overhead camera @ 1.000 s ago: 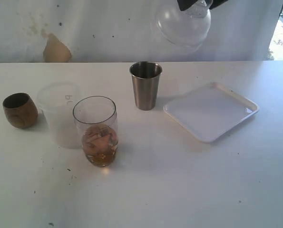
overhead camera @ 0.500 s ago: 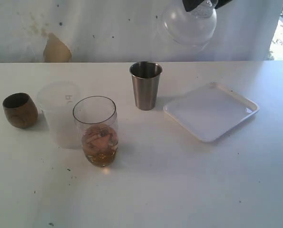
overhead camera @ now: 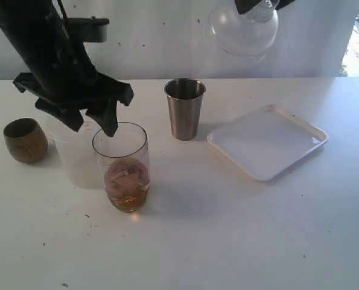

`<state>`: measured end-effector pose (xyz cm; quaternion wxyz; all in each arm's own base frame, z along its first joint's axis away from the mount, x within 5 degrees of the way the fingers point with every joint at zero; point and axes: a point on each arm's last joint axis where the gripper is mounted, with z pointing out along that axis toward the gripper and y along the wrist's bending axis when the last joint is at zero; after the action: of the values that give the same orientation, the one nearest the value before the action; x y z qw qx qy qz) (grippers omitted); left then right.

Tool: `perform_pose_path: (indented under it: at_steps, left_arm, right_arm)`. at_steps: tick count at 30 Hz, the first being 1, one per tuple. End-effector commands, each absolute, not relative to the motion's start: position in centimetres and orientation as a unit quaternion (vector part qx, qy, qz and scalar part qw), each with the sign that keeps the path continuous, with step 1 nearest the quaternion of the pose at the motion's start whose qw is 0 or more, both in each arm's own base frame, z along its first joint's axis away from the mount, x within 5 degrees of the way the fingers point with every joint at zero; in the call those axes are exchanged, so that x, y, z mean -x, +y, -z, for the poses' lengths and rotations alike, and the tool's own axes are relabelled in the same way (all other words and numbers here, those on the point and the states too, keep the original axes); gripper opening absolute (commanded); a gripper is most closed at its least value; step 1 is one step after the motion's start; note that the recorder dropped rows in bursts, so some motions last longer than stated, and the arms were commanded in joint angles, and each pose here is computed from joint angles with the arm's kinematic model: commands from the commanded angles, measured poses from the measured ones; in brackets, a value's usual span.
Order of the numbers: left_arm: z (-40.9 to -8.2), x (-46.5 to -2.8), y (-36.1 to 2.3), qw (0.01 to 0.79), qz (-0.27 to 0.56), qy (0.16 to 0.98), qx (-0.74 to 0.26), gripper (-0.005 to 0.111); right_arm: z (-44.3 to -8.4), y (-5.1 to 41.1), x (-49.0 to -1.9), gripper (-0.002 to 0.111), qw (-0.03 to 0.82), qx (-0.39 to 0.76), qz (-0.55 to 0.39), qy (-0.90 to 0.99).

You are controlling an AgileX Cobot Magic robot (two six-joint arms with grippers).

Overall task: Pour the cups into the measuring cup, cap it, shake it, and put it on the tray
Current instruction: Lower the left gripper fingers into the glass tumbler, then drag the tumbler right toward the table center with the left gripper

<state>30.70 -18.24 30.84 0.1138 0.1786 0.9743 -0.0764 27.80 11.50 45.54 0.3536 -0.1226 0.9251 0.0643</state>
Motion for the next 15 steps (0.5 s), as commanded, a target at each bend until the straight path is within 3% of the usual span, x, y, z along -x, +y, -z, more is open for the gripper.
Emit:
perform_pose_path:
  at_steps: [1, 10, 15]
  left_arm:
    - [-29.7, -30.2, -18.2, 0.096, 0.056, 0.981, -0.156, 0.058]
    - [-28.2, -30.8, -18.8, 0.129, 0.087, 0.985, -0.077, 0.053]
    - [-25.8, -31.1, -19.3, 0.094, 0.075, 0.990, -0.077, 0.053]
  right_arm:
    - [-45.5, 11.3, -28.0, 0.000, 0.356, 0.123, -0.057, 0.924]
    - [-45.5, 11.3, -28.0, 0.000, 0.356, 0.123, -0.057, 0.924]
    - [-45.5, 11.3, -28.0, 0.000, 0.356, 0.123, -0.057, 0.924]
